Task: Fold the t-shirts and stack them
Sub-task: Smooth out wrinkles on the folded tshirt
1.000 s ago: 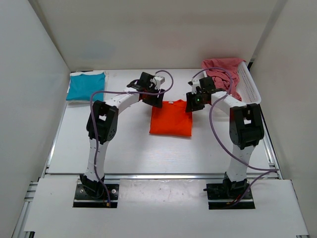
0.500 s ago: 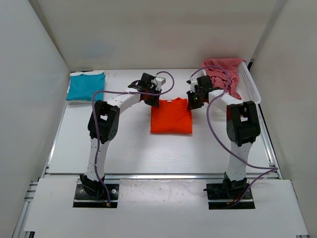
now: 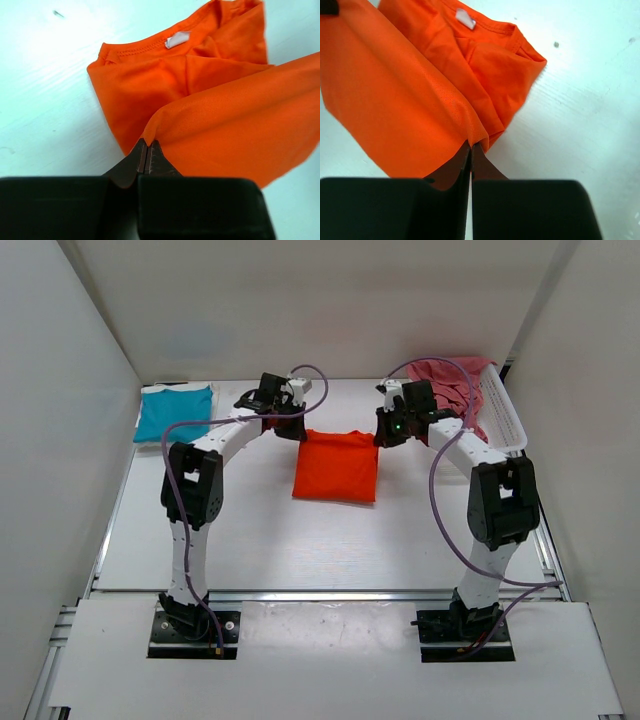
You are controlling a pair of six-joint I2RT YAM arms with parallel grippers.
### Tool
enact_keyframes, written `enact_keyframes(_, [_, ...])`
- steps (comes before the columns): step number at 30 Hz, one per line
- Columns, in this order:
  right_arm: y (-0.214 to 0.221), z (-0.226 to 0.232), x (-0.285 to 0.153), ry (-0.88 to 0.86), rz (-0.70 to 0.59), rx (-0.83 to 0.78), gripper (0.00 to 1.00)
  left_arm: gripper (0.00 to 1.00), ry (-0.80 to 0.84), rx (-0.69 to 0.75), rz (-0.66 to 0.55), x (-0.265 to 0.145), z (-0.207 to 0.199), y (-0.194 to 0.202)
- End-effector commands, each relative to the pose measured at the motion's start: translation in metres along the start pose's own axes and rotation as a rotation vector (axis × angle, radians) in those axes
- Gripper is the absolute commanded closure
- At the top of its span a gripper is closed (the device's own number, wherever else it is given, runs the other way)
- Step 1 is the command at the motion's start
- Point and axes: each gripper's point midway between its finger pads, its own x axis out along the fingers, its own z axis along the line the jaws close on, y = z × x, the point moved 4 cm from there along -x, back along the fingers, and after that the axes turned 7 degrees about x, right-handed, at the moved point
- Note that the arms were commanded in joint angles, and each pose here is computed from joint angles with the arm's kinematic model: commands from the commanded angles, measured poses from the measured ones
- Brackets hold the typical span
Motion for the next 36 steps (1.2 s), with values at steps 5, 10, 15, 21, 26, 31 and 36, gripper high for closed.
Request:
enact_keyframes(5, [-0.031,0.002,0.013,-0.052,-0.075,0.011,1.0,1.0,-0.045,0.002,-0.13,-0.037,0.006,-0.041])
enact_keyframes(10, [-0.034,-0.019,0.04,0.01,-0.072,0.04,1.0,1.0,-0.144,0.017,-0.131,-0.024,0.018,-0.045])
enact_keyframes(15, [-0.038,-0.038,0.059,0.082,-0.079,-0.002,0.94,0.98,-0.198,0.011,-0.098,-0.007,0.03,-0.034])
enact_keyframes(21, [-0.059,-0.046,0.057,0.194,-0.139,-0.064,0.66,0.38,-0.357,0.026,-0.101,-0.008,0.049,-0.039])
enact_keyframes(26, [-0.08,-0.039,0.035,0.214,-0.204,-0.085,0.68,0.26,-0.484,-0.004,-0.118,-0.033,0.075,-0.045])
enact_keyframes(31, [-0.072,-0.015,0.008,0.094,-0.185,-0.04,0.76,0.17,-0.252,-0.013,-0.087,-0.043,0.044,-0.03])
enact_keyframes(36, [-0.023,0.0,0.006,-0.021,-0.072,0.075,0.66,0.01,-0.056,-0.056,0.003,-0.034,0.01,0.012])
